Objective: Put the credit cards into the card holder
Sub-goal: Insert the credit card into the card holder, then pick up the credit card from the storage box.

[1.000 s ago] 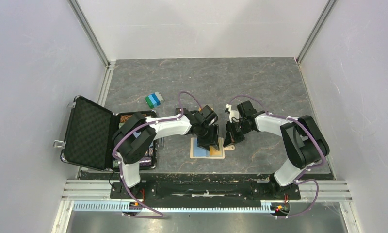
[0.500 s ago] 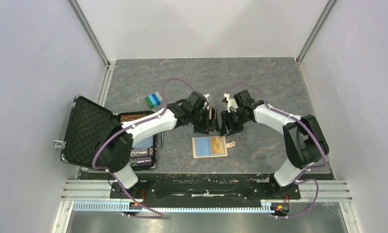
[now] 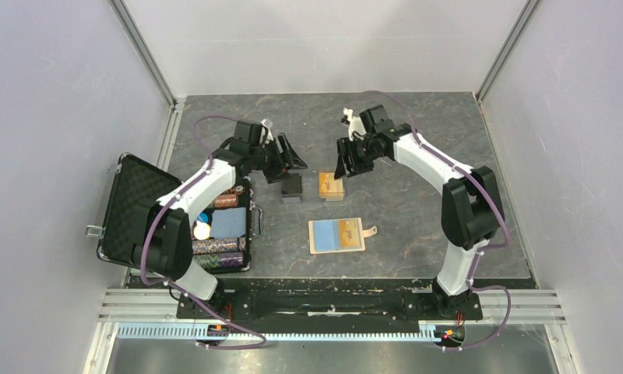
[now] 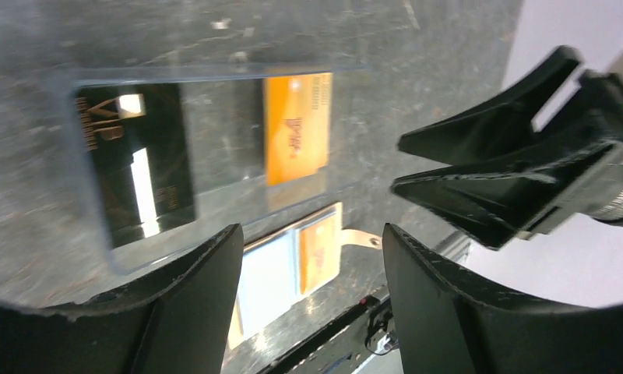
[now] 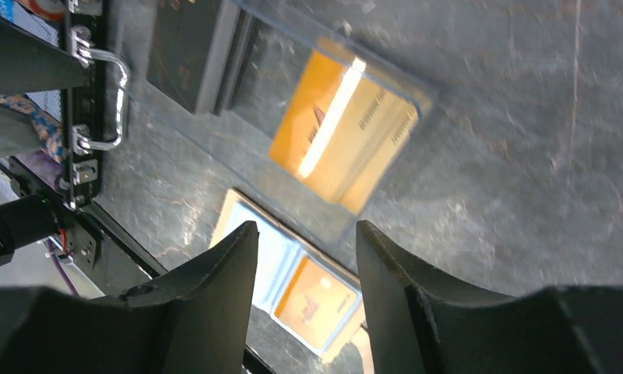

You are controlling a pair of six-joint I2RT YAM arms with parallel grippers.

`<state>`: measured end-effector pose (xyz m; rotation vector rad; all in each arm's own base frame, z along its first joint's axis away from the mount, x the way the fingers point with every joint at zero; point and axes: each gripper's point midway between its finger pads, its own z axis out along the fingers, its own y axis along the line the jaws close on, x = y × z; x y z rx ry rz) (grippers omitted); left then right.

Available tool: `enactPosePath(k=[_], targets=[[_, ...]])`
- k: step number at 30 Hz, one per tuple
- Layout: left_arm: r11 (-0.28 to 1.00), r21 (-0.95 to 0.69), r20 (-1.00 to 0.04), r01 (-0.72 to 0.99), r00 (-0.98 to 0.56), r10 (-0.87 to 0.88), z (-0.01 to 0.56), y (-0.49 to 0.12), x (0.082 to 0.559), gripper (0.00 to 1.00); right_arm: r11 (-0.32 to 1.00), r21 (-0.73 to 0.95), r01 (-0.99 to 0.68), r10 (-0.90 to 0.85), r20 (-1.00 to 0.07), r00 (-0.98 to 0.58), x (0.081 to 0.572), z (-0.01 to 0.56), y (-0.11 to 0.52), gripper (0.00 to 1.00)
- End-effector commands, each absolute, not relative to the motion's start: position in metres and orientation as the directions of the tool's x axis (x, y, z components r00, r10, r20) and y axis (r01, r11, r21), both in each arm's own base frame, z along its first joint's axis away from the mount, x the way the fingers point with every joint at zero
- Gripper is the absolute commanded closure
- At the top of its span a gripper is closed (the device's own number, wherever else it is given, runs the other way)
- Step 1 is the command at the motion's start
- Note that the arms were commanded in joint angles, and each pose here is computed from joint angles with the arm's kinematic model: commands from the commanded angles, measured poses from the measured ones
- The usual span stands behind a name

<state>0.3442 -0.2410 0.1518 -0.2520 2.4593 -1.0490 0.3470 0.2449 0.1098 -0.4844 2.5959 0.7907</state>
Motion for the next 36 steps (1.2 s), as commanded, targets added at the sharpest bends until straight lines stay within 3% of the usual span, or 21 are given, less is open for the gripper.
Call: enactPosePath(k=[1, 4, 7, 11, 15, 28, 36], targets=[[0.827, -0.563, -0.409, -0.005, -0.867, -0.284, 0.156, -0.195, 0.342, 0.28, 0.746, 0.467, -0.476, -0.248, -0.469, -0.848, 0.363, 0.125, 0.278, 0.49], [0.916, -0.398, -0.405, -0.058, -0.884, -0.232, 0.137, -0.163, 0.338, 0.29, 0.720, 0.490, -0.491, -0.266, -0.459, -0.848, 0.368, 0.123, 0.303, 0.55], [0.953, -0.293, -0.385, -0.084, -0.902, -0.198, 0.122, -0.146, 0.335, 0.30, 0.698, 0.513, -0.500, -0.288, -0.439, -0.851, 0.369, 0.114, 0.326, 0.68], [0.956, -0.279, -0.357, -0.088, -0.915, -0.188, 0.110, -0.146, 0.335, 0.32, 0.686, 0.530, -0.498, -0.314, -0.402, -0.860, 0.366, 0.095, 0.347, 0.89], [0.952, -0.296, -0.331, -0.077, -0.927, -0.178, 0.104, -0.152, 0.336, 0.34, 0.706, 0.507, -0.495, -0.326, -0.387, -0.862, 0.368, 0.078, 0.358, 0.97], [0.946, -0.318, -0.273, -0.068, -0.949, -0.160, 0.089, -0.164, 0.346, 0.34, 0.845, 0.110, -0.524, -0.459, -0.357, -0.814, 0.381, 0.026, 0.317, 1.00], [0.915, -0.398, -0.194, -0.059, -0.970, -0.147, 0.068, -0.190, 0.352, 0.38, 0.854, 0.041, -0.519, -0.469, -0.372, -0.801, 0.381, 0.041, 0.299, 1.00]])
